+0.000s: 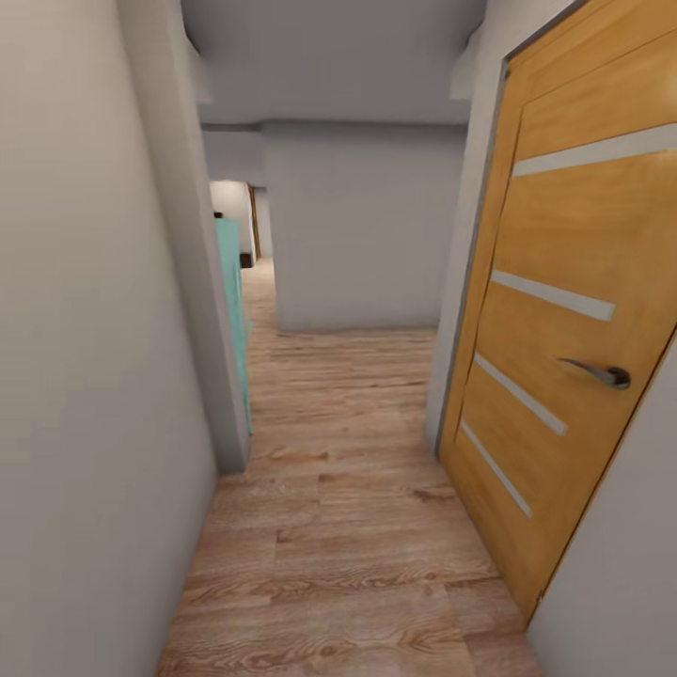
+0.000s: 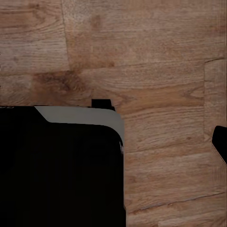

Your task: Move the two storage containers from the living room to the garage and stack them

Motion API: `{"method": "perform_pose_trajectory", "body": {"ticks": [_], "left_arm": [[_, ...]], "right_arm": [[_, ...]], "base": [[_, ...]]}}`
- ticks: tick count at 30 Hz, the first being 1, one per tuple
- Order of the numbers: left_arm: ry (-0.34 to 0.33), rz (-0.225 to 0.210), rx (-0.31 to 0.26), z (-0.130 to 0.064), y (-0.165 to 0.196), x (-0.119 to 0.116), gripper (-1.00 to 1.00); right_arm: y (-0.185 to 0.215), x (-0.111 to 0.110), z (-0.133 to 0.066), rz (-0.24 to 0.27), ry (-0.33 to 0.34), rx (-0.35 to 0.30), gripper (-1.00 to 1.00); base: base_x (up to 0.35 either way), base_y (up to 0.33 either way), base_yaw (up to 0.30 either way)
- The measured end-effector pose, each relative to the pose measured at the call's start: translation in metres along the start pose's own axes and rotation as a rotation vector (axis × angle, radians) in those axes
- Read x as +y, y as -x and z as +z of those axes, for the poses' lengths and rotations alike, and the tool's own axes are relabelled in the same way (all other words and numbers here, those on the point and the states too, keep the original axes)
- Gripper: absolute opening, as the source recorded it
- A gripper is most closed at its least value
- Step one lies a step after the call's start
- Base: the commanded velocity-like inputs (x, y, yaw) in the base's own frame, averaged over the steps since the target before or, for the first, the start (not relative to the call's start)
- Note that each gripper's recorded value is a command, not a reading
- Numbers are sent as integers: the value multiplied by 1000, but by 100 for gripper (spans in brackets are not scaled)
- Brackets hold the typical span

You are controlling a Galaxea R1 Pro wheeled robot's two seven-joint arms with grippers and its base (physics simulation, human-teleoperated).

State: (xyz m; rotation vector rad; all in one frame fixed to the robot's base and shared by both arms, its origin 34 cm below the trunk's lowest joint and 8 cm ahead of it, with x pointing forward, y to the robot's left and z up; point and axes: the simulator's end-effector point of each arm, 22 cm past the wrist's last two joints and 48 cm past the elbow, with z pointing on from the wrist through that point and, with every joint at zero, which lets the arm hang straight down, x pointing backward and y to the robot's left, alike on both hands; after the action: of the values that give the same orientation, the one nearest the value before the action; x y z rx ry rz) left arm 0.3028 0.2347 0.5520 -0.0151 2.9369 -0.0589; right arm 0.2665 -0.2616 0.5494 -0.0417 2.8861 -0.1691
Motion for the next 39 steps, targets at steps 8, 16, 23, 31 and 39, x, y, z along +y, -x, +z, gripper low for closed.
{"method": "perform_pose_trajectory", "body": {"ticks": [8,16,23,31,39], "left_arm": [[0,0,0,0,0,0,100],[0,0,0,0,0,0,100],[0,0,0,0,0,0,100],[0,1,0,0,0,0,100],[0,1,0,0,0,0,100]], "right_arm": [[0,0,0,6,-1,1,100],[0,0,0,9,-1,1,100],[0,0,0,9,-2,1,100],[0,0,0,6,-1,1,100],[0,0,0,-1,0,0,100]], "base": [[322,0,0],[322,0,0],[322,0,0],[322,0,0],[321,0,0]]}}
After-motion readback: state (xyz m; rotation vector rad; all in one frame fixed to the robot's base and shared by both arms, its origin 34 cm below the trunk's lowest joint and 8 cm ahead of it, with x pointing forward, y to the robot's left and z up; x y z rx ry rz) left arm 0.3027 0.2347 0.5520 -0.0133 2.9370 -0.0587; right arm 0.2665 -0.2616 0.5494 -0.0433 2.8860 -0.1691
